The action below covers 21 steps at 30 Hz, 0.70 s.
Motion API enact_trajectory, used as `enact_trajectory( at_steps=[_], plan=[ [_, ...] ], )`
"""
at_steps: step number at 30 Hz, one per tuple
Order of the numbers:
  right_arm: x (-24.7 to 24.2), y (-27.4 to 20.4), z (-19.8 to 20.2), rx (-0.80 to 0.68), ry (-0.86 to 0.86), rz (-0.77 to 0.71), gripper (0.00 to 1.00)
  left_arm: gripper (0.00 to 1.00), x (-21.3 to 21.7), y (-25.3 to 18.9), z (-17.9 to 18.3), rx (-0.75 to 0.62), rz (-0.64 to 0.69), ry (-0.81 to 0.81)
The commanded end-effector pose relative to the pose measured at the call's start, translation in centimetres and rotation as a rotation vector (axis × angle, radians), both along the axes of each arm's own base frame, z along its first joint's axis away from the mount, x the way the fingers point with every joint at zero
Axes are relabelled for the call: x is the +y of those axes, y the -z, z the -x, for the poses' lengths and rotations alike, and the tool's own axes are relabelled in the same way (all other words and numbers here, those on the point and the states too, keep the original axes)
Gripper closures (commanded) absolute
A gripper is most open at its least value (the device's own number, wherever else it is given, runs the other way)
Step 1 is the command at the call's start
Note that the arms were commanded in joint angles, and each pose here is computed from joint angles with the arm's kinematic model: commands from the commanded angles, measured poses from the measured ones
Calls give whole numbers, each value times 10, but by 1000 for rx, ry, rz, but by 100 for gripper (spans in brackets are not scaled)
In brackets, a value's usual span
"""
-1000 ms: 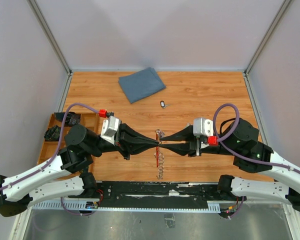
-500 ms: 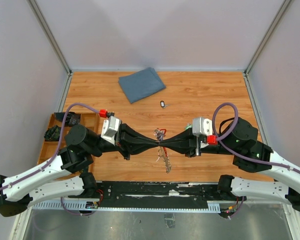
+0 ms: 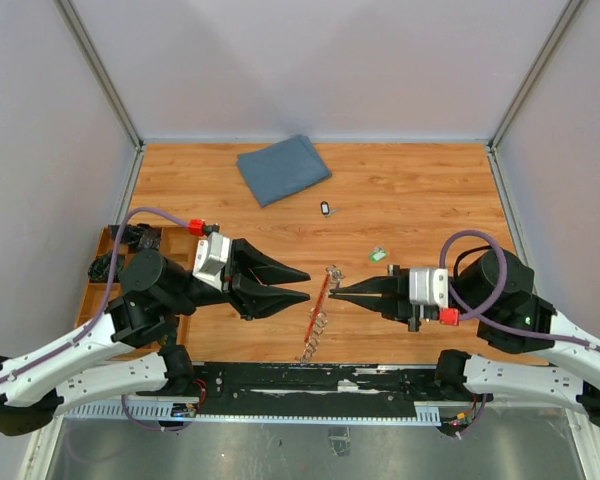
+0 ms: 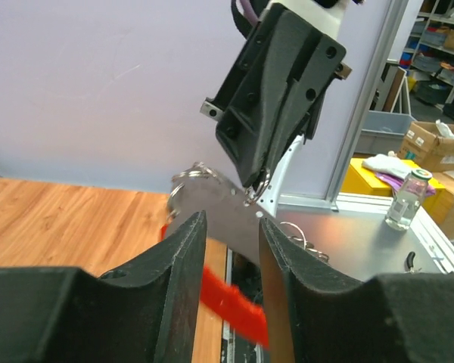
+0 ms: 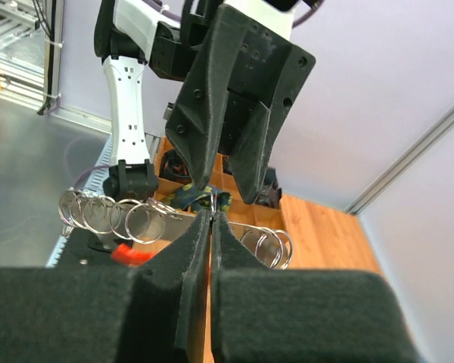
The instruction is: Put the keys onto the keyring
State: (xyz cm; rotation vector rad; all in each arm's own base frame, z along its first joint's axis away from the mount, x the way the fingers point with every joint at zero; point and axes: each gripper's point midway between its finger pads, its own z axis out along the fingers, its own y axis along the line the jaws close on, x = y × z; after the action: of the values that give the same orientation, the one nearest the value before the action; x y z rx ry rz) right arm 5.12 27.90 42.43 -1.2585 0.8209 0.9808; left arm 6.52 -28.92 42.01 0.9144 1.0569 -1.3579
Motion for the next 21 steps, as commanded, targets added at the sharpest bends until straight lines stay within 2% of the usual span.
enact_trajectory(
  at_steps=[1, 6, 12, 21],
  plan=[
    [-7, -21, 6, -296, -28, -104, 100, 60, 10, -5, -1, 18, -4, -33],
    [-12, -16, 11, -532, -36, -125, 100, 57, 14, 13, -24, 105, -44, -162],
    [-15, -8, 6, -742, 2, -112, 100, 56, 12, 41, -53, 199, -122, -307],
    [-18, 2, 0, -845, 4, -13, 100, 52, 20, 84, -95, 299, -220, -485]
  ],
)
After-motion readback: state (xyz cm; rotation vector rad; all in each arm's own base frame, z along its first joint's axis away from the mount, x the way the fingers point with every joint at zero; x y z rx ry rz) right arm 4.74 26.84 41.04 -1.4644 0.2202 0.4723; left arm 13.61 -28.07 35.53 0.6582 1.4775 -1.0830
